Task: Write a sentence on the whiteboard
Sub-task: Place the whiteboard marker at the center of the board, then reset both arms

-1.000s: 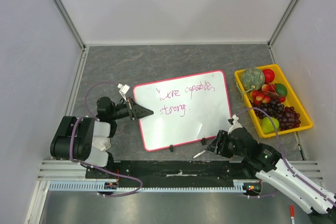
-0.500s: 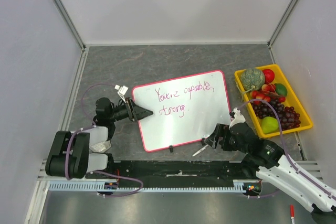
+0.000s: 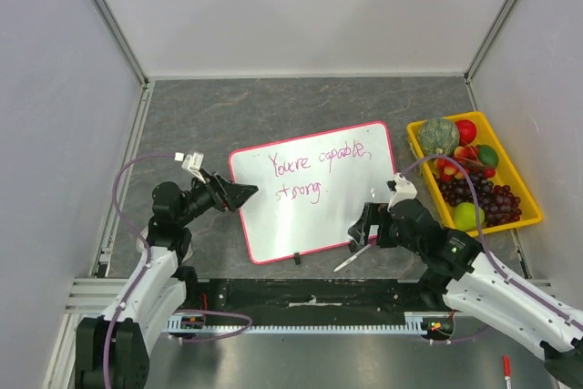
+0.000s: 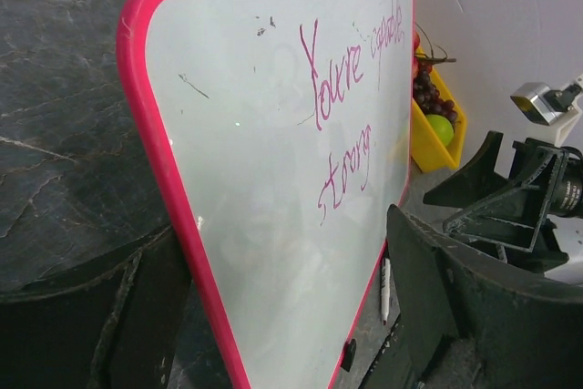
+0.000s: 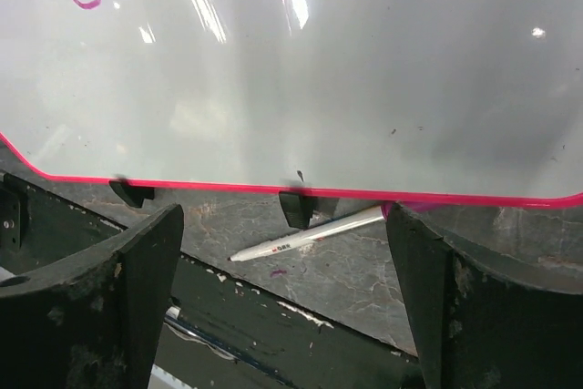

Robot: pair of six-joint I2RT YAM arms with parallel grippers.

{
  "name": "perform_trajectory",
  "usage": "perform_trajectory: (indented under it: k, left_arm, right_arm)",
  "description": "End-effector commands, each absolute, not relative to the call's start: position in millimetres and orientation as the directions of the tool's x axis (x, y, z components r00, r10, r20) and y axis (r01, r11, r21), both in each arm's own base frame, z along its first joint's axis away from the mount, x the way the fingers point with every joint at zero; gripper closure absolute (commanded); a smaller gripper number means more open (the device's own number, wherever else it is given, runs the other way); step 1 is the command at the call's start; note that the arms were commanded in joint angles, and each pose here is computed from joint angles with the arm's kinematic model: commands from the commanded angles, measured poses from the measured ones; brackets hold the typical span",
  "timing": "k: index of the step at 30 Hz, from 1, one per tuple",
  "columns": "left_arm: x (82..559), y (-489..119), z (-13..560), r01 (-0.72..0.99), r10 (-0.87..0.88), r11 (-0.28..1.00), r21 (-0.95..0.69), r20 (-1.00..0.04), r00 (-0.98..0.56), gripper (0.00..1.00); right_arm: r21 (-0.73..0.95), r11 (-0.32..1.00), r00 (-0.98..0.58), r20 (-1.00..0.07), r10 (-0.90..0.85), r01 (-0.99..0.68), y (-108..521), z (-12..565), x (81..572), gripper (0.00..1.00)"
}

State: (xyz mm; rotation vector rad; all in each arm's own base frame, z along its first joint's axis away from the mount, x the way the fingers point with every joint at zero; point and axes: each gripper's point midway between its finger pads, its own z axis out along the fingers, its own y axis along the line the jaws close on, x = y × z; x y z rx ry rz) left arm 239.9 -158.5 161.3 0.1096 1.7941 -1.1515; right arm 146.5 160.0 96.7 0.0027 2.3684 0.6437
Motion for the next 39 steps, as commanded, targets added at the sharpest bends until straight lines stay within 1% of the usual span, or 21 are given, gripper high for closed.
perform_trajectory:
  k: [1,5,8,16,24,31,39]
  left_arm:
    - [245,-148,168,0.488,-0.403,0.613,-0.622,-0.777,-0.484,0.11]
    - [243,-147,181,0.486,-0.411,0.617,-0.619,-0.780,-0.472,0.07]
    - [243,-147,192,0.491,-0.423,0.610,-0.622,-0.780,-0.462,0.00]
    - [240,-150,209,0.490,-0.453,0.577,-0.653,-0.756,-0.473,0.00]
    - [245,-148,220,0.452,-0.449,0.590,-0.669,-0.737,-0.505,0.00]
    - [255,-140,223,0.364,-0.424,0.656,-0.662,-0.721,-0.548,0.00]
    - [268,-124,238,0.309,-0.378,0.752,-0.583,-0.764,-0.522,0.00]
  right_arm:
    - [0.451,0.866,-0.695,-0.693,0.189,-0.214,169,129,168,0.02]
    - [0.453,0.863,-0.686,-0.702,0.190,-0.224,173,132,172,0.02]
    - [0.451,0.864,-0.687,-0.702,0.188,-0.225,175,130,174,0.02]
    - [0.444,0.866,-0.675,-0.714,0.186,-0.232,181,133,182,0.02]
    - [0.417,0.873,-0.653,-0.740,0.163,-0.254,198,153,204,0.02]
    - [0.367,0.885,-0.638,-0.763,0.109,-0.288,222,177,231,0.02]
    - [0.348,0.890,-0.603,-0.790,0.108,-0.295,236,204,255,0.02]
